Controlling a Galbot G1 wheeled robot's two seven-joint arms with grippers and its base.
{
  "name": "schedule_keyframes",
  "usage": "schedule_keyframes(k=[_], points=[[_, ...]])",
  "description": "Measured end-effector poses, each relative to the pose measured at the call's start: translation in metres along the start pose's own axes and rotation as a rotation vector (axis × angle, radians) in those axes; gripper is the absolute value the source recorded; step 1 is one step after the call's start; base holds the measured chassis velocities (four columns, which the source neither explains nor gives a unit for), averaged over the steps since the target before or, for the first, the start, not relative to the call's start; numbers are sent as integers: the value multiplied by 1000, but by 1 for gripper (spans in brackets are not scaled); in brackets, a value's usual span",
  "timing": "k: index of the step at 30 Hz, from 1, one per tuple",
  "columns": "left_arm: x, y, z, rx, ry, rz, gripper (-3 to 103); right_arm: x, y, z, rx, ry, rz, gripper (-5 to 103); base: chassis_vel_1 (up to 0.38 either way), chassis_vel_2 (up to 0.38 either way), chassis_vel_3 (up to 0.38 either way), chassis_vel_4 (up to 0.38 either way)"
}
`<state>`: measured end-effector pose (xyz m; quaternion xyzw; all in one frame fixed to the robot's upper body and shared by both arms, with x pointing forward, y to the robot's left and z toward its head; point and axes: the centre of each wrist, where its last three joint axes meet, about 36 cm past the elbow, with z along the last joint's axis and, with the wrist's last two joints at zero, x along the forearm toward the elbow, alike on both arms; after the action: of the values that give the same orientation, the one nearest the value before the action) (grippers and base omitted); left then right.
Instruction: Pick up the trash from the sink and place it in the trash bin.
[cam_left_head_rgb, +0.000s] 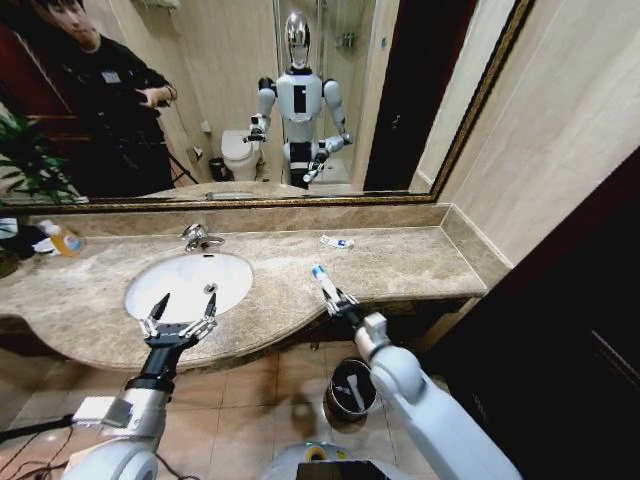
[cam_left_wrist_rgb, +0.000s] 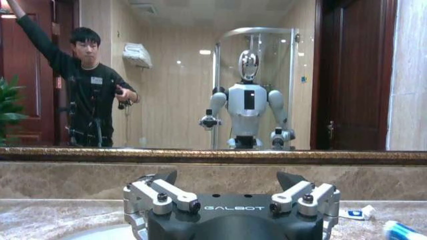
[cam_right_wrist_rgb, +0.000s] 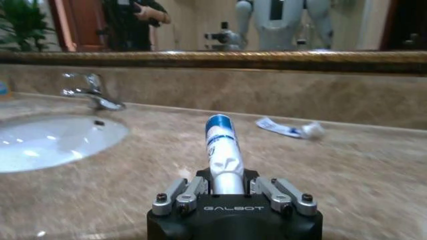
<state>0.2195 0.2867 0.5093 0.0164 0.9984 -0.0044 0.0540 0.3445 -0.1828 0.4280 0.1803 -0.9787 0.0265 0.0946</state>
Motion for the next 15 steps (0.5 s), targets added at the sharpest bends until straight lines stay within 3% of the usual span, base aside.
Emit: schedule_keyframes(k=[11, 15], points=[[0, 0, 0, 0, 0, 0, 100, 49, 4, 42, -63, 41, 25, 27, 0, 0, 0, 0], [0, 0, 0, 0, 0, 0, 100, 62, 6, 76, -75, 53, 3, 27, 0, 0, 0, 0]])
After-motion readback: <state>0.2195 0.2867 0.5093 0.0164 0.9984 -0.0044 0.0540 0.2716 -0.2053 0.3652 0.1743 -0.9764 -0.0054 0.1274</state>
